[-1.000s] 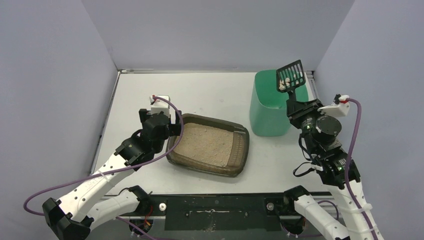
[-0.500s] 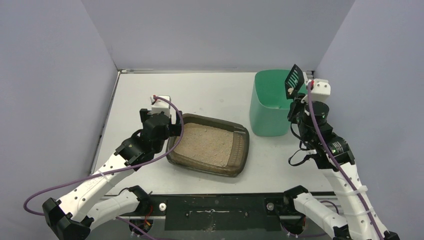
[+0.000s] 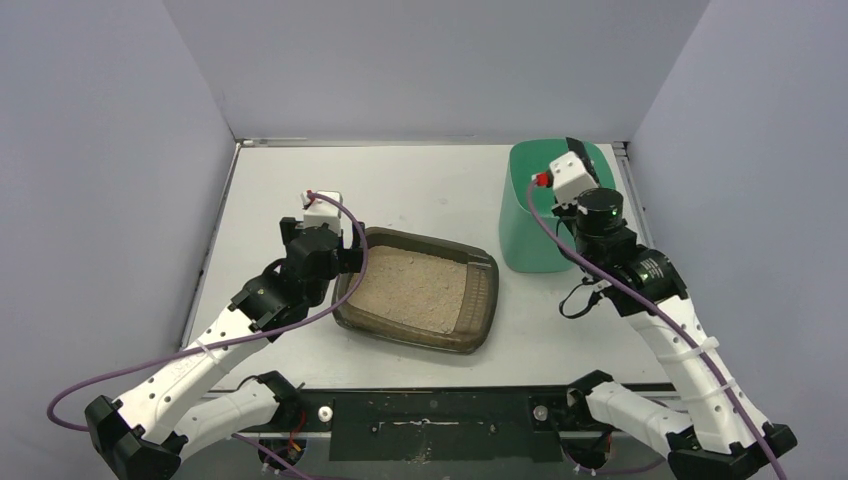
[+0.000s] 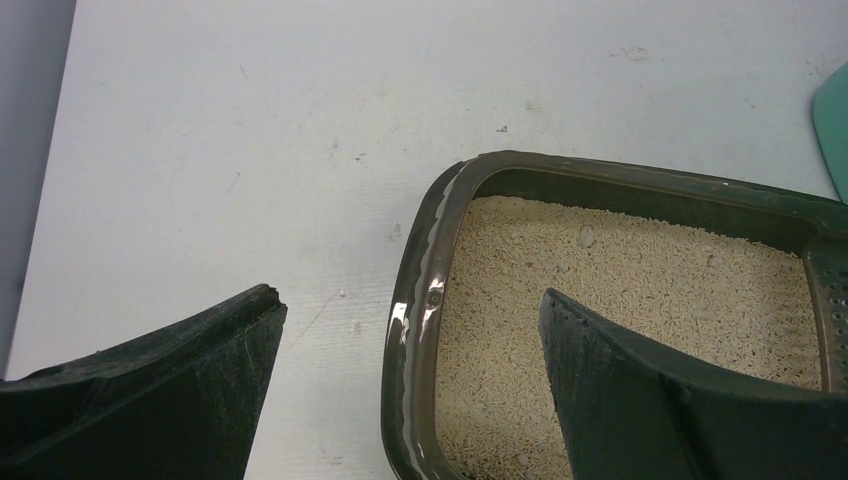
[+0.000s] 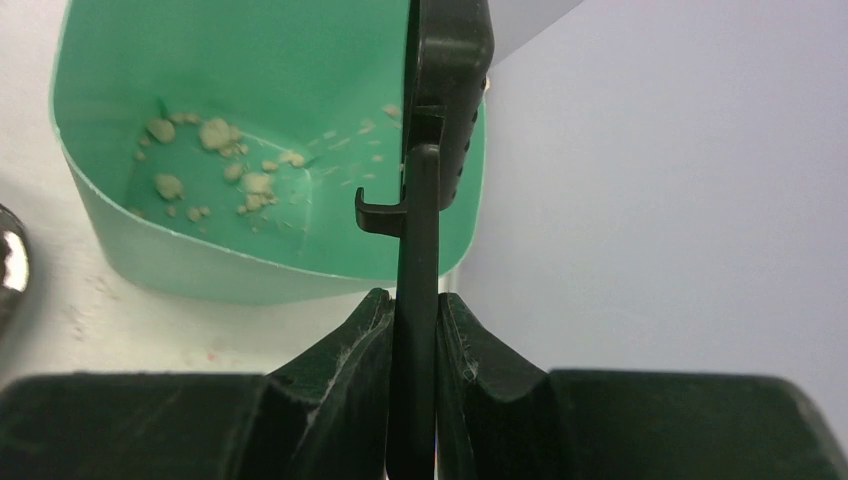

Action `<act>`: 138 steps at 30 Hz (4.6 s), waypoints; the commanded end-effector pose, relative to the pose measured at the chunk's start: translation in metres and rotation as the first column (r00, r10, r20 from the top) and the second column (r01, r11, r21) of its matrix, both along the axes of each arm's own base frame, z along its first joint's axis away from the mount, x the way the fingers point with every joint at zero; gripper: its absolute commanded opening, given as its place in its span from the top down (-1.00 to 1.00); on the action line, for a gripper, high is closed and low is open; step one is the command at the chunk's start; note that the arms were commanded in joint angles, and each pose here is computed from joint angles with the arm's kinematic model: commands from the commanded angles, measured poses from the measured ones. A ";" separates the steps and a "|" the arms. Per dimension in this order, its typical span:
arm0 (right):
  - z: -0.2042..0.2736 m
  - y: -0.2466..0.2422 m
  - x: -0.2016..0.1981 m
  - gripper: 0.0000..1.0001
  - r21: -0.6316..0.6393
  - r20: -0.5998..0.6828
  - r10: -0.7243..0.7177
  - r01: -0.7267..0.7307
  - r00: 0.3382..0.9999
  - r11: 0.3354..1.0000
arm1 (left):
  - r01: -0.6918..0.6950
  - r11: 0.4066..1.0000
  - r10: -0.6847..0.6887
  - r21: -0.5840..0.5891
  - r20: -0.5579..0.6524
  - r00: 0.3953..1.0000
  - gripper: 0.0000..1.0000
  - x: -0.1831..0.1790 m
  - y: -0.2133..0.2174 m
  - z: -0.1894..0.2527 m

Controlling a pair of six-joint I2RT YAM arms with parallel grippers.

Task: Clean the litter box

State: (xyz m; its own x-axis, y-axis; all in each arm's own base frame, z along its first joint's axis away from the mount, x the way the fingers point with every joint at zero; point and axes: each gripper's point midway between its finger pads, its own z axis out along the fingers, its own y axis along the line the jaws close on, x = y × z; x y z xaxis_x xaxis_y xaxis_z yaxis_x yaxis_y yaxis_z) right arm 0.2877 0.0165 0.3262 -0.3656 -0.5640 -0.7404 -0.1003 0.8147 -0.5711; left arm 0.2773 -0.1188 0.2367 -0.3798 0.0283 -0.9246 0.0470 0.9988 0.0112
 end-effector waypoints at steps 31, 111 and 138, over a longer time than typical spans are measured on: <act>0.100 0.157 -0.037 1.00 0.413 0.215 0.488 -0.532 0.846 0.739 | -0.136 0.991 0.130 -0.009 -0.240 0.962 -0.95 -0.001 -0.003 -0.068; 0.015 0.169 -0.069 1.00 0.651 0.196 0.501 -0.494 0.843 0.577 | -0.082 0.825 -0.104 -0.559 -0.294 0.950 1.00 0.049 0.015 -0.076; 0.070 0.182 -0.079 1.00 0.672 0.368 0.519 -0.607 0.771 0.424 | 0.118 0.552 -0.193 -0.825 0.011 0.981 1.00 0.082 -0.004 0.022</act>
